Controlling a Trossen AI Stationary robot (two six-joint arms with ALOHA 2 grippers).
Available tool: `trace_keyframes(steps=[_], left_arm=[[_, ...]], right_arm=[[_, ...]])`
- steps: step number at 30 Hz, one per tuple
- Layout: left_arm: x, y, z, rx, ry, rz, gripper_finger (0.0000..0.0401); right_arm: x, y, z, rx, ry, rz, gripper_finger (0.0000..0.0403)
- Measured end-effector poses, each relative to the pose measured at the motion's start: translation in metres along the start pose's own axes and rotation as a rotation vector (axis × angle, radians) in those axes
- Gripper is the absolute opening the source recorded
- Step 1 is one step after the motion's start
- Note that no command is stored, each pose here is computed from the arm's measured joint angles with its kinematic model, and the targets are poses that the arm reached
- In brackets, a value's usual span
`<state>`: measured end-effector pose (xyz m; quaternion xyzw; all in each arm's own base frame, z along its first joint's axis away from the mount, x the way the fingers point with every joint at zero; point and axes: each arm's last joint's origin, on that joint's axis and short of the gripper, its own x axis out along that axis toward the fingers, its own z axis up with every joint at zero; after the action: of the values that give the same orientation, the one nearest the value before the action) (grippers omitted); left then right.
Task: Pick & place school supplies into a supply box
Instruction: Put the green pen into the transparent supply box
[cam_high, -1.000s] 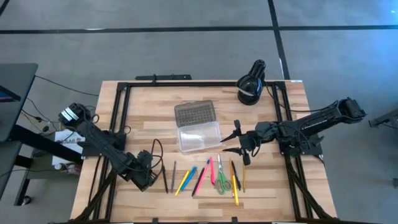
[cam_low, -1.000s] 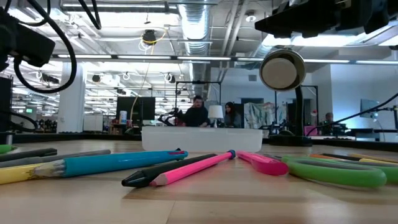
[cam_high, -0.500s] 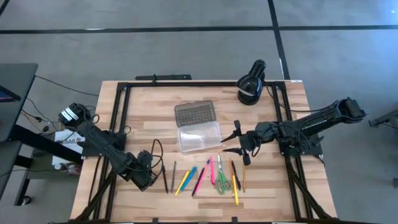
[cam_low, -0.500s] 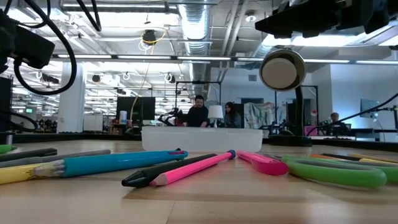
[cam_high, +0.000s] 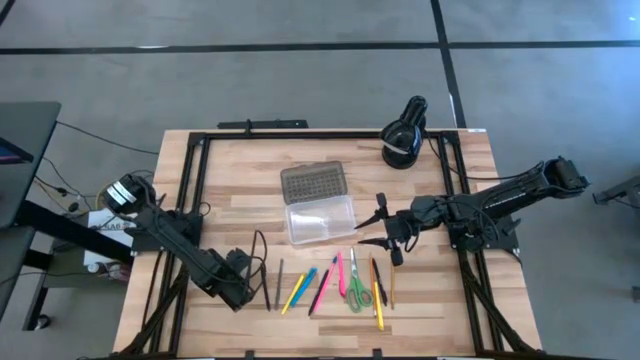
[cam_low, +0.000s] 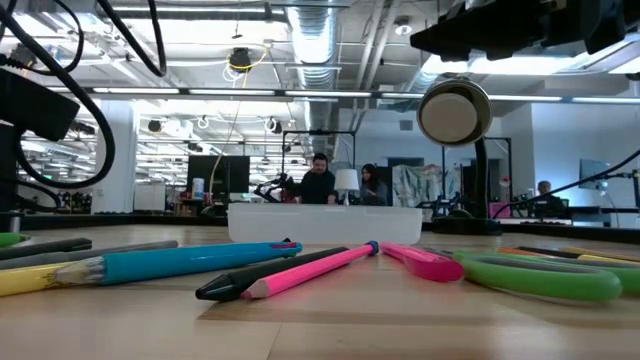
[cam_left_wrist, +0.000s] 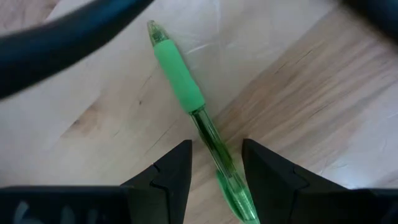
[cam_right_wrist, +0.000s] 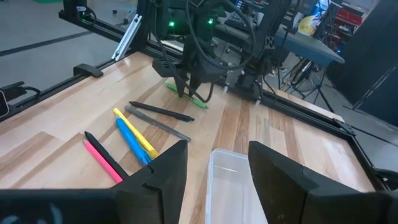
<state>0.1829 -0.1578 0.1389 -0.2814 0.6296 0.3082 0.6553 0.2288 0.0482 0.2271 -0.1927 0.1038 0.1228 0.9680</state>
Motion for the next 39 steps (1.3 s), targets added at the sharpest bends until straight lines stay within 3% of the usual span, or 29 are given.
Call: trace_keyframes(steps=[10, 20, 25, 39], left_arm=[[0.001, -0.001, 0.000, 0.004, -0.004, -0.005, 0.0135], [0.001, -0.004, 0.000, 0.032, -0.008, -0.034, 0.0058], [0.001, -0.004, 0.000, 0.111, -0.012, -0.035, 0.0037], [0.001, -0.003, 0.010, 0.410, -0.061, -0.016, 0.0033]], right_arm=[[0.000, 0.000, 0.000, 0.000, 0.000, 0.002, 0.0166], [0.000, 0.000, 0.000, 0.001, 0.000, 0.003, 0.0166], [0.000, 0.000, 0.000, 0.001, 0.000, 0.003, 0.0166], [0.000, 0.000, 0.000, 0.001, 0.000, 0.003, 0.0166]])
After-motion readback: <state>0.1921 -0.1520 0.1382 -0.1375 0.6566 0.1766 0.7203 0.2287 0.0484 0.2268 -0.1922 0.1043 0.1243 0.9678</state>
